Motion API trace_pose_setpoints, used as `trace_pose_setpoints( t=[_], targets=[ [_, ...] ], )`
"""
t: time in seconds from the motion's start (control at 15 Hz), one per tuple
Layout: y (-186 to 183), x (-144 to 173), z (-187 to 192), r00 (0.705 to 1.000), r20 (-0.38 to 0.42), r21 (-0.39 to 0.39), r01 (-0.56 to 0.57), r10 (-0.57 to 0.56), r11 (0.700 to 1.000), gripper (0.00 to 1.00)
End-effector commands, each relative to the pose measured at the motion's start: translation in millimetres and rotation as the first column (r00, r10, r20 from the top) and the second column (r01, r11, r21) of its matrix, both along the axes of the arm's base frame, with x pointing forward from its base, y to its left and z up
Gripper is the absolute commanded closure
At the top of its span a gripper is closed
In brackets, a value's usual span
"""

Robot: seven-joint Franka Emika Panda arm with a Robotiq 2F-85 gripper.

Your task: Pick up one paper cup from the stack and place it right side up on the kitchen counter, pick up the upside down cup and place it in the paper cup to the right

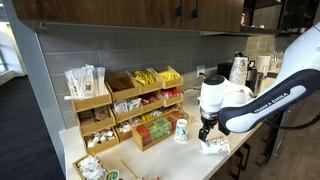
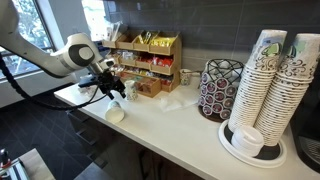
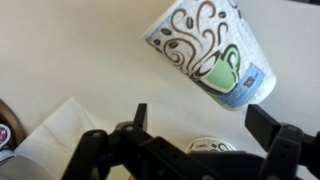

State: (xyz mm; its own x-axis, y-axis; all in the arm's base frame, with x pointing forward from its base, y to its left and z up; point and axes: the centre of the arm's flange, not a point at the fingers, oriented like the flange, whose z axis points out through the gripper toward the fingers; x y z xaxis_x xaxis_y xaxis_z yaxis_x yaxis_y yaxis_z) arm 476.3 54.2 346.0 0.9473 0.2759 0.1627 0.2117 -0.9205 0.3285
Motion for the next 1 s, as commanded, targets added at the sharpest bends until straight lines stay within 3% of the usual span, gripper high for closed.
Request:
trace_pose_setpoints(
  t=[0.0, 0.33, 0.73, 0.8, 0.87, 0.93],
  targets=[
    [-2, -4, 7, 0.996, 0.013, 0.044, 0.083, -0.084, 0.996, 0.00],
    [-9, 4, 19, 0.979, 0.045, 0.143, 0.188, -0.197, 0.972, 0.00],
    [-45, 15, 14, 0.933, 0.067, 0.284, 0.321, -0.352, 0.904, 0.00],
    [-48, 19, 16, 0.928, 0.107, 0.297, 0.314, -0.358, 0.902, 0.00],
    [-41, 17, 22, 0.944, 0.077, 0.253, 0.293, -0.322, 0.922, 0.00],
    [-46, 19, 23, 0.939, 0.096, 0.266, 0.296, -0.331, 0.917, 0.00]
  ],
)
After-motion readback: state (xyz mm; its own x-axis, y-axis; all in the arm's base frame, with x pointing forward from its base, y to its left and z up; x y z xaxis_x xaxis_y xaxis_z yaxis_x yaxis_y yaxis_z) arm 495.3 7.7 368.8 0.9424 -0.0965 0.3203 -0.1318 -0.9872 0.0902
